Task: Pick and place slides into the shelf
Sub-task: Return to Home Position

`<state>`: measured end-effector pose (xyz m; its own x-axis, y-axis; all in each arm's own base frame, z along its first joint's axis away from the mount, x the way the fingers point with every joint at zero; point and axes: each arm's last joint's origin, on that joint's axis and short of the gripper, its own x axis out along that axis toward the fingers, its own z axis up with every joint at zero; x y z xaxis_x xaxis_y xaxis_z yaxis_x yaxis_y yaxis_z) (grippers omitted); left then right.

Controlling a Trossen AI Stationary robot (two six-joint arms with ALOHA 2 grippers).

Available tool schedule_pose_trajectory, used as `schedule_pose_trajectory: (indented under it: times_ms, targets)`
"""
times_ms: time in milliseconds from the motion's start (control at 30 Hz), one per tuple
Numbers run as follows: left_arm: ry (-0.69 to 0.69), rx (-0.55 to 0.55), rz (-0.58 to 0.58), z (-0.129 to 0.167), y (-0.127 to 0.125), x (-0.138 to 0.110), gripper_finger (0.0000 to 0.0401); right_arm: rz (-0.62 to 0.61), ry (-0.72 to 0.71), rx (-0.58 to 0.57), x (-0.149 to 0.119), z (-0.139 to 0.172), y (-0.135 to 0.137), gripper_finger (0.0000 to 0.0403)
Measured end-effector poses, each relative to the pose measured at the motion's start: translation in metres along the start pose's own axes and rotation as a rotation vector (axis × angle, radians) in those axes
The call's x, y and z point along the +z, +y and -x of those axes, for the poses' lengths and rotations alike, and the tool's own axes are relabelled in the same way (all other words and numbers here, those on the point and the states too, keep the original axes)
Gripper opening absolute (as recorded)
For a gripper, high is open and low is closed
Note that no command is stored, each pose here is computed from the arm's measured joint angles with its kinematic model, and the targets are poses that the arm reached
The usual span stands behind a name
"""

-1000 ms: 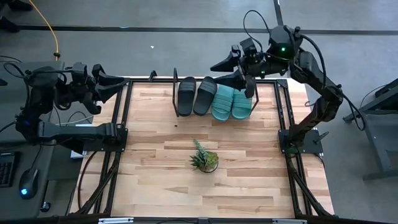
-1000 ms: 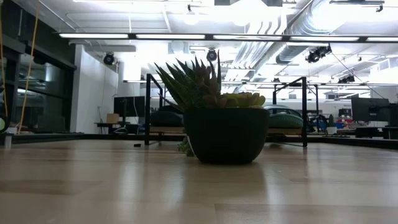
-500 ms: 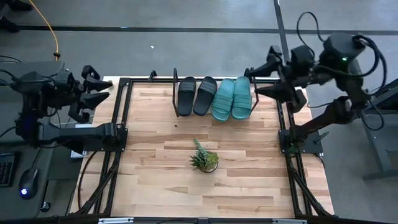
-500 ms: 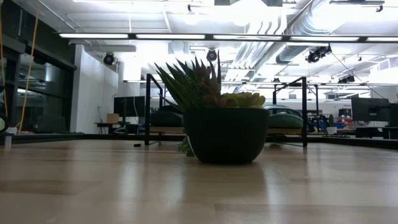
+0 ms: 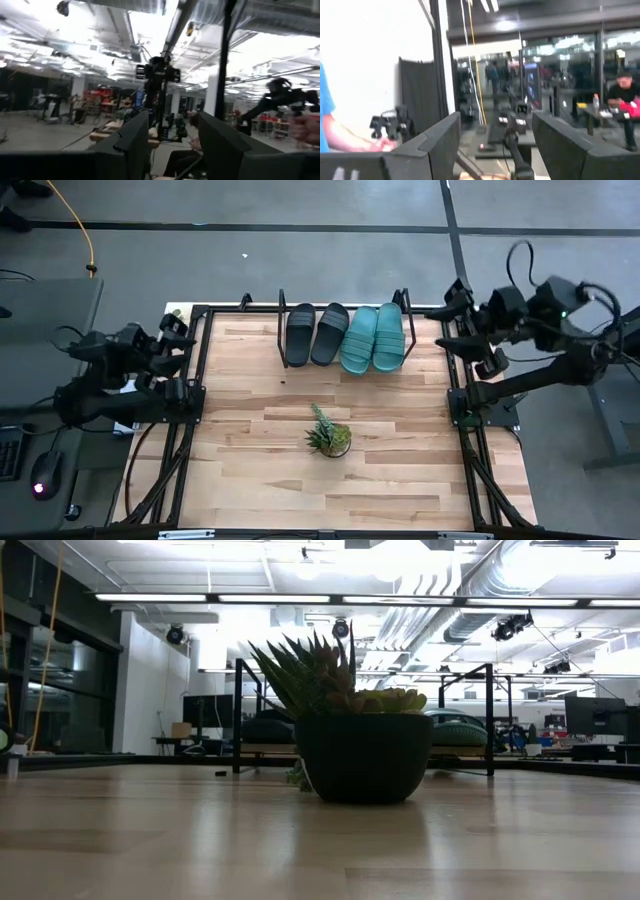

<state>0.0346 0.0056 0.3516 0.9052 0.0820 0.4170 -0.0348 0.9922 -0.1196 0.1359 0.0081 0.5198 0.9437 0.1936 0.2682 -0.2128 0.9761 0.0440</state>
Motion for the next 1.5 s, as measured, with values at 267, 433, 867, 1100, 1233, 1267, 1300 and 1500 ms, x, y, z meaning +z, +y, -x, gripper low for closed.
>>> schedule_pose_trajectory:
  times_ms: [267, 433, 867, 1100, 1233, 1267, 1300, 1500]
  targets:
    - [0.032, 0.012, 0.024, 0.009, 0.005, -0.029, 0.0156, 0.008, -0.192, 0.022, -0.076, 0.044, 0.000, 0.0235]
    - [0.051, 0.007, 0.026, 0.013, 0.008, -0.045, 0.0156, -0.014, -0.302, 0.041, -0.122, 0.069, 0.001, 0.0235]
    - [0.073, -0.020, 0.062, 0.012, 0.013, -0.068, 0.0156, 0.004, -0.487, 0.069, -0.217, 0.106, -0.002, 0.0235]
    - [0.090, -0.036, 0.074, 0.012, 0.013, -0.070, 0.0156, 0.017, -0.606, 0.086, -0.251, 0.125, -0.002, 0.0235]
    - [0.091, -0.039, 0.075, 0.012, 0.013, -0.070, 0.0156, 0.010, -0.557, 0.077, -0.254, 0.122, -0.003, 0.0235]
    - [0.091, -0.040, 0.074, 0.012, 0.013, -0.070, 0.0156, 0.003, -0.550, 0.072, -0.255, 0.121, -0.003, 0.0235]
    - [0.092, -0.040, 0.074, 0.012, 0.013, -0.070, 0.0156, -0.002, -0.546, 0.071, -0.255, 0.121, -0.003, 0.0235]
    - [0.108, -0.035, 0.077, 0.012, 0.014, -0.073, 0.0156, -0.024, -0.536, 0.075, -0.256, 0.121, -0.003, 0.0235]
